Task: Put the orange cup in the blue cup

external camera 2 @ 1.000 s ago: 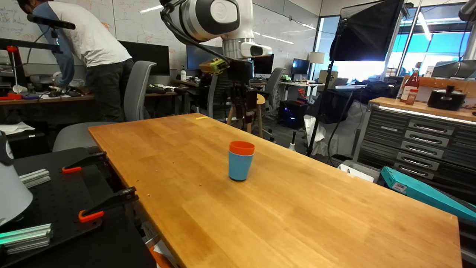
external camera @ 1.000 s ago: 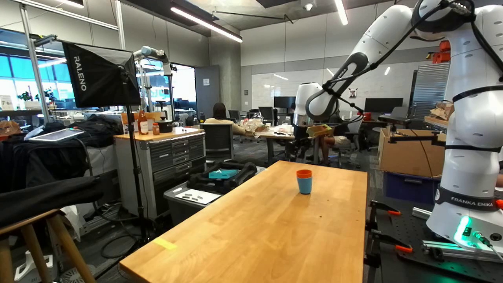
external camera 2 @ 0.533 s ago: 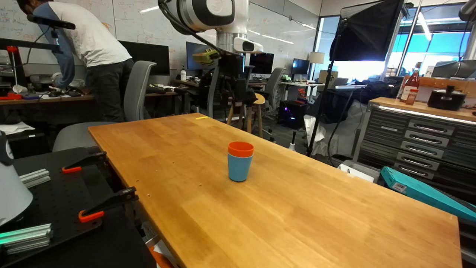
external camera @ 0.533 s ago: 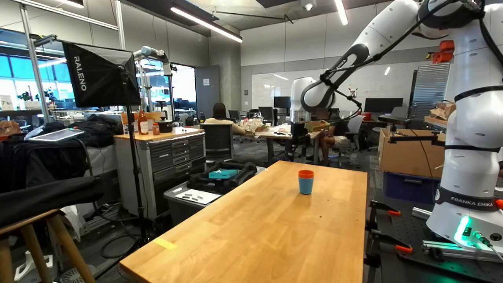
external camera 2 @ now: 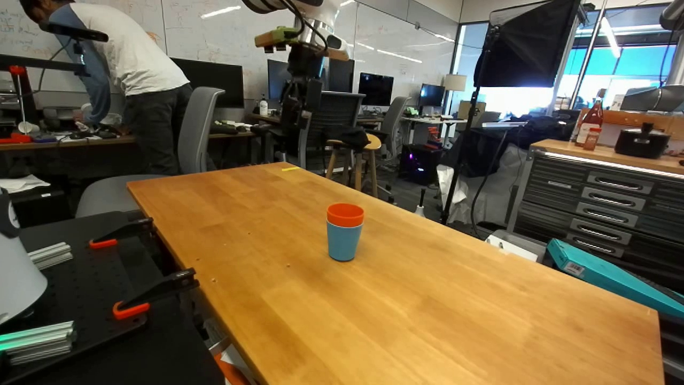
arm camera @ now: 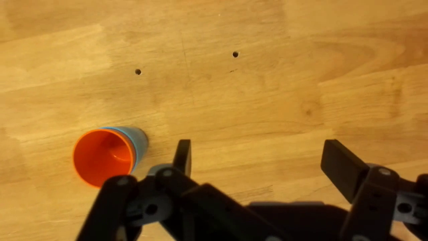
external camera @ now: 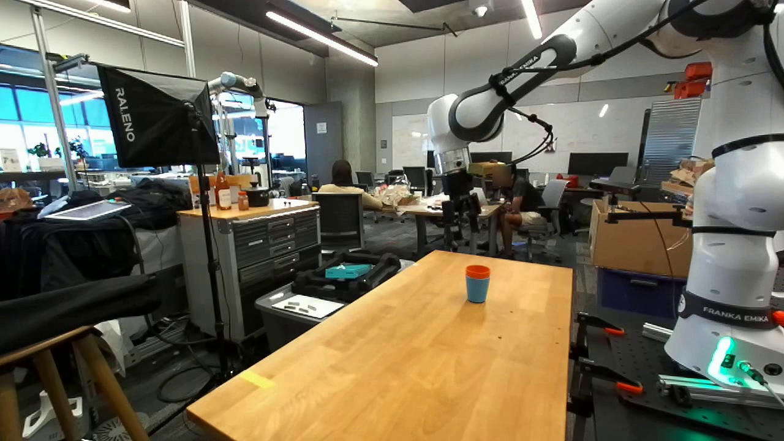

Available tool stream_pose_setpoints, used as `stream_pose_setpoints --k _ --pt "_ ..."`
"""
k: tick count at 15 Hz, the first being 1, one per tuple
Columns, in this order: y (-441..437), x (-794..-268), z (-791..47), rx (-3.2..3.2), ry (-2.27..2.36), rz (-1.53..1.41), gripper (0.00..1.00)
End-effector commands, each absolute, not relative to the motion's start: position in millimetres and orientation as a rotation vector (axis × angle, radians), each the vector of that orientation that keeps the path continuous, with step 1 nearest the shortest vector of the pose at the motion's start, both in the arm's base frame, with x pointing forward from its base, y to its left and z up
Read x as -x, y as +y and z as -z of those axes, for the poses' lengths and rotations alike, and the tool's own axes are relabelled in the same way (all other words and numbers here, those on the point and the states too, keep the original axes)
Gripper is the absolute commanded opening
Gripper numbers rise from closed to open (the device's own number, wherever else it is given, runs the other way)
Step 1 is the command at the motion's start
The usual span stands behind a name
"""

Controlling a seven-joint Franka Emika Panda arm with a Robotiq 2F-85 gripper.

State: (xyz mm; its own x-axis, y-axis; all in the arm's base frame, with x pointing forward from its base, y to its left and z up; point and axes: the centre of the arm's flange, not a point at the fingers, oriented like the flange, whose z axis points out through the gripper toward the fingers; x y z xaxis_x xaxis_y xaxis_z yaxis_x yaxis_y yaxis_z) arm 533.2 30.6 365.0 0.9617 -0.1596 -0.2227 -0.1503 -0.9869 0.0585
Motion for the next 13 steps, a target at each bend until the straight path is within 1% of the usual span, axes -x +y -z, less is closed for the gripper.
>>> stream_pose_setpoints --k 1,5,6,13 --pt "55.5 -556.4 -378.3 -3.063 -0.151 0.484 1.0" --pt "72.1 -566.2 -375.4 -3.041 -0.12 0.529 1.0" --pt "65.9 -547.5 -370.5 -3.044 -0.139 0.48 1.0" --pt "66.3 -547.6 -365.2 -3.04 -0.138 0.494 1.0"
